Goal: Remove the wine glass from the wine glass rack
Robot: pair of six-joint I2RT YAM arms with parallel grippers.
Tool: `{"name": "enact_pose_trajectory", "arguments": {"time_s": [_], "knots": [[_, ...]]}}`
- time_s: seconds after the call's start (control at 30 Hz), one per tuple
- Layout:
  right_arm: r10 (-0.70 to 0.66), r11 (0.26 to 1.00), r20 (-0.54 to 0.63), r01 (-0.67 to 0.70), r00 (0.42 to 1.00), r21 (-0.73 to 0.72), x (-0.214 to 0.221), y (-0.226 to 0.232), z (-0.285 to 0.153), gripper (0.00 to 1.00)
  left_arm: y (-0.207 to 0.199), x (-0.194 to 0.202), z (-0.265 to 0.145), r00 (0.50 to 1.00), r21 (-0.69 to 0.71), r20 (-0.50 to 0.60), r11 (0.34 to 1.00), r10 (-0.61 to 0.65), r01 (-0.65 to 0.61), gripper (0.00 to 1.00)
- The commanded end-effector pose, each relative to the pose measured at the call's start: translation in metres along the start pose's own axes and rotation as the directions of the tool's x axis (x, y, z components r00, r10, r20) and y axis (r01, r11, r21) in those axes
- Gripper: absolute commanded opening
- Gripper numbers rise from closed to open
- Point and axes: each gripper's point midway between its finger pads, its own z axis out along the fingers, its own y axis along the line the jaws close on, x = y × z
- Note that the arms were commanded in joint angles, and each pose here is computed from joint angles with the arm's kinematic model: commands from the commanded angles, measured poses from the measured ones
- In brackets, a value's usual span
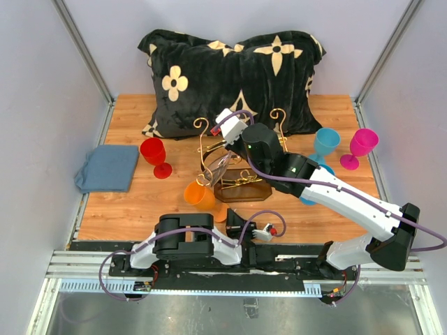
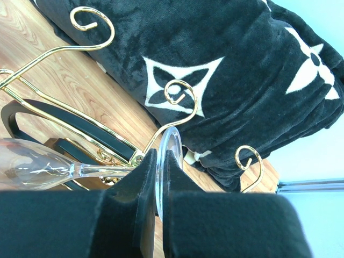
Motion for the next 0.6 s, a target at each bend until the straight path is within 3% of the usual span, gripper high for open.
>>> {"name": "enact_pose_trajectory", "arguments": {"time_s": [0.0,0.27,0.57], "knots": [[-0.017,1.000,-0.091,0.016,0.996,-0.008,0.026,0.003,0.009,0.01,-0.180,-0.016,-0.058,0.941,0.615,-0.086,0.725,-0.329,0.309,0.01],[-0.017,1.000,-0.094,0.016,0.995,-0.004,0.028,0.004,0.012,0.01,-0.133,0.000,-0.050,0.934,0.479,-0.130,0.804,-0.333,0.353,0.01],[-0.015,1.000,-0.095,0.015,0.995,-0.003,0.029,0.003,0.012,0.01,-0.101,-0.002,-0.058,0.942,0.412,-0.133,0.847,-0.309,0.336,0.01]]}}
